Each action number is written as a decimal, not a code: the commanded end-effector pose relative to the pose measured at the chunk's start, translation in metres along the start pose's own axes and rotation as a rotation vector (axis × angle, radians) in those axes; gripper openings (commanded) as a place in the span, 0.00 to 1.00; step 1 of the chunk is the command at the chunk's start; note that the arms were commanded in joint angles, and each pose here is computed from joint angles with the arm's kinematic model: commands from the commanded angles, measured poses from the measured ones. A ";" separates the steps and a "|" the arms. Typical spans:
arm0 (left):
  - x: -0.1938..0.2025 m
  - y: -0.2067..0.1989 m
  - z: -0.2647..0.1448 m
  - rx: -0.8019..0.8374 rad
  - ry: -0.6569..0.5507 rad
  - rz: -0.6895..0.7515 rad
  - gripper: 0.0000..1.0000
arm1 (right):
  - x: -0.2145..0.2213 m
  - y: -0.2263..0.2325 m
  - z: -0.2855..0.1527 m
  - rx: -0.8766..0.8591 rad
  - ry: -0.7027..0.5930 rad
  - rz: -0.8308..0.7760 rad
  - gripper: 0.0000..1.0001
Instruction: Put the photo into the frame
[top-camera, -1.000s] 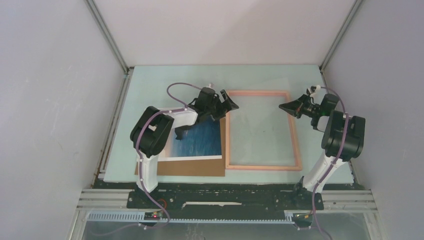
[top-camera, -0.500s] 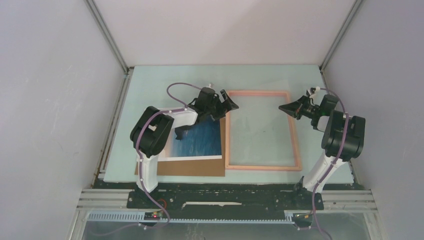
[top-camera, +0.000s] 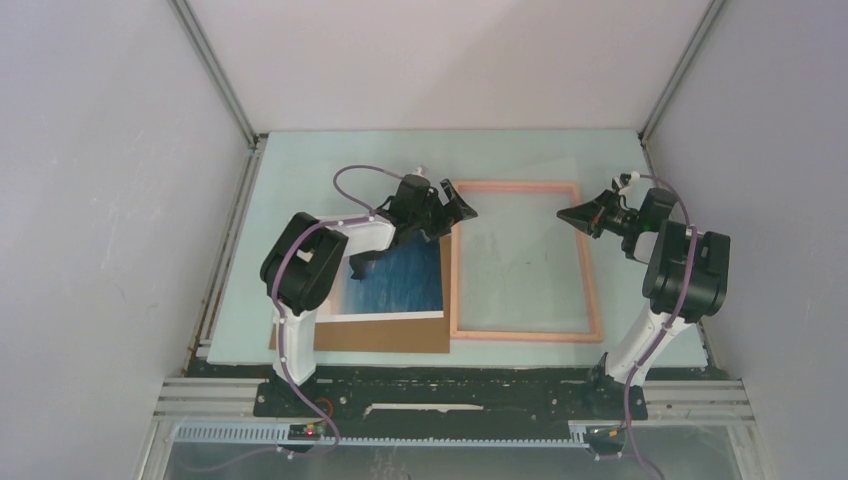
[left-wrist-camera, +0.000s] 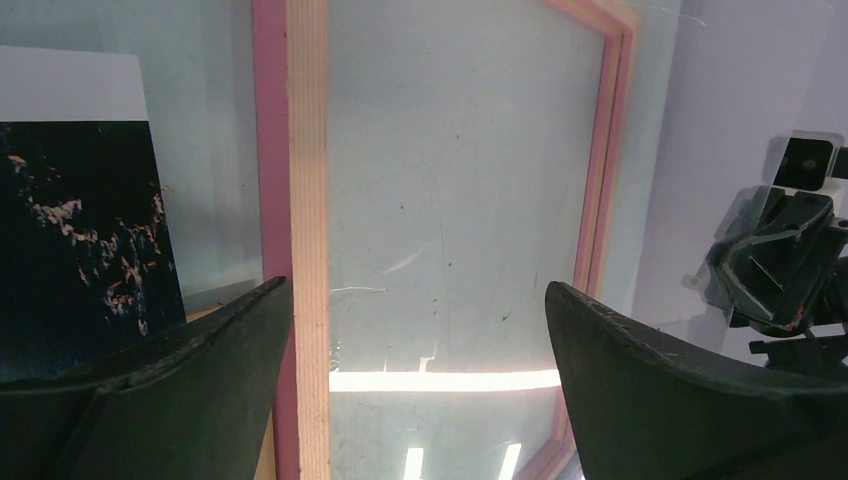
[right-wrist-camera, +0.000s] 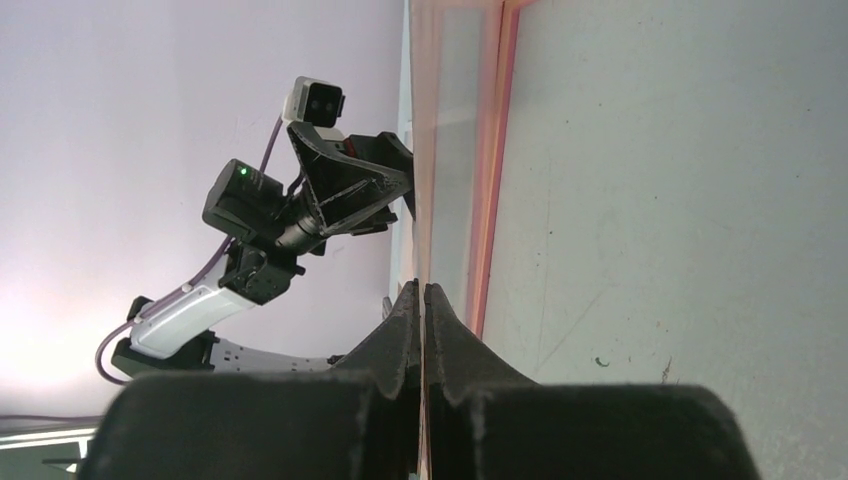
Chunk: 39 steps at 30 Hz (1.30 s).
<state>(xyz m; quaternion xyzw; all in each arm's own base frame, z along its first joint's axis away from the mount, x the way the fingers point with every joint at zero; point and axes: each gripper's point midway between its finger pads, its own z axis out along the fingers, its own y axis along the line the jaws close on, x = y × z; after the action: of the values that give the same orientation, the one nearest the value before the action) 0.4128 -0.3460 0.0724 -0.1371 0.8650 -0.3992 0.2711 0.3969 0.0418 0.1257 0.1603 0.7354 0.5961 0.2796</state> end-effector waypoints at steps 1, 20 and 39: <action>-0.015 -0.023 -0.014 0.065 -0.052 0.008 0.97 | 0.003 0.018 0.000 -0.052 0.033 -0.044 0.00; -0.015 -0.024 -0.015 0.070 -0.052 0.007 0.97 | 0.003 0.001 0.001 -0.030 0.003 -0.007 0.00; -0.014 -0.023 -0.015 0.071 -0.052 0.005 0.97 | 0.002 -0.012 0.001 0.010 -0.006 0.004 0.00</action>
<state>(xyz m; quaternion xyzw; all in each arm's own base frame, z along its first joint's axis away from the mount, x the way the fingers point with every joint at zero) 0.4134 -0.3456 0.0750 -0.1368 0.8621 -0.4027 0.2755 0.3974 0.0387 0.1125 0.1814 0.7357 0.5905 0.2778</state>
